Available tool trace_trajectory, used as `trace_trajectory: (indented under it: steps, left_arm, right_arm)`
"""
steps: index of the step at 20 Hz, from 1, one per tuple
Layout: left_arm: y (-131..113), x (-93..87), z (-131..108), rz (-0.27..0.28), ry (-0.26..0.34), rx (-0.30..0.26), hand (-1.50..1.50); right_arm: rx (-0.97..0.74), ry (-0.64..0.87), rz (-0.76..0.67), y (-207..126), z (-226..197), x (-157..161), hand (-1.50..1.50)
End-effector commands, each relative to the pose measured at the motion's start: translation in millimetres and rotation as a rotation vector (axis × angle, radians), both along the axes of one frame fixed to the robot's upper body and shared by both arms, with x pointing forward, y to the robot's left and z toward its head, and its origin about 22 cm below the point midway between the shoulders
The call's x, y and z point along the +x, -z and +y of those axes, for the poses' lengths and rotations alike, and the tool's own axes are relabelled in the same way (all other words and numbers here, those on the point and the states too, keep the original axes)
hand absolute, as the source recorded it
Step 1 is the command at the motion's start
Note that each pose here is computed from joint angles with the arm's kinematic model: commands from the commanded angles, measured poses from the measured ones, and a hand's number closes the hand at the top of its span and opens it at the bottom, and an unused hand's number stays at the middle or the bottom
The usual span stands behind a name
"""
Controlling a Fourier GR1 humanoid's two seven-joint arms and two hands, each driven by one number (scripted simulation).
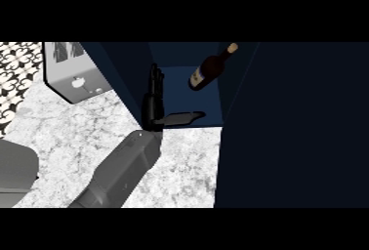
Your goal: Pick up the wine, place it into the cabinet and close the cabinet
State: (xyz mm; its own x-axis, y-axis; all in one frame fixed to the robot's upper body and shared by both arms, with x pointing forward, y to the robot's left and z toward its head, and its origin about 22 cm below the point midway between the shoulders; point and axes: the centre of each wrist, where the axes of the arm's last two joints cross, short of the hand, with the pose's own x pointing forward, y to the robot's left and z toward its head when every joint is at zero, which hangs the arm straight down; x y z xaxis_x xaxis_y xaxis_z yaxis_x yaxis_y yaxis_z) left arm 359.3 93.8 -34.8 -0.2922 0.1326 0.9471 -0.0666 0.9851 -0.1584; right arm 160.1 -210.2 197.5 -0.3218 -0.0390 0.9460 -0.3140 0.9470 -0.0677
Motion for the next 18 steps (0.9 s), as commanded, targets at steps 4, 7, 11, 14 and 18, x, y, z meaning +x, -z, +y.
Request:
trace_trajectory:
  steps: [4,7,11,14,18]
  left_arm:
    - [-4,-63.4,-39,-0.02,0.037,-0.004,-1.5]
    - [-11,-75.6,-37,-0.037,0.055,-0.008,-1.5]
    - [-28,-107.2,-50,-0.051,0.069,-0.07,-1.5]
    - [-20,-138.6,-33,-0.046,0.048,-0.048,-1.5]
    - [-38,-147.7,-21,-0.046,0.007,-0.052,-1.5]
  right_arm:
    - [0.021,0.037,-0.042,-13,-7,-27,-1.5]
    - [0.037,0.043,-0.037,-10,-3,-20,-1.5]
    - [-0.008,0.02,-0.016,-11,-1,-25,-1.5]
    - [0.022,0.038,-0.036,-9,-10,-34,-1.5]
    - [0.009,0.035,-0.034,-7,-9,-35,-1.5]
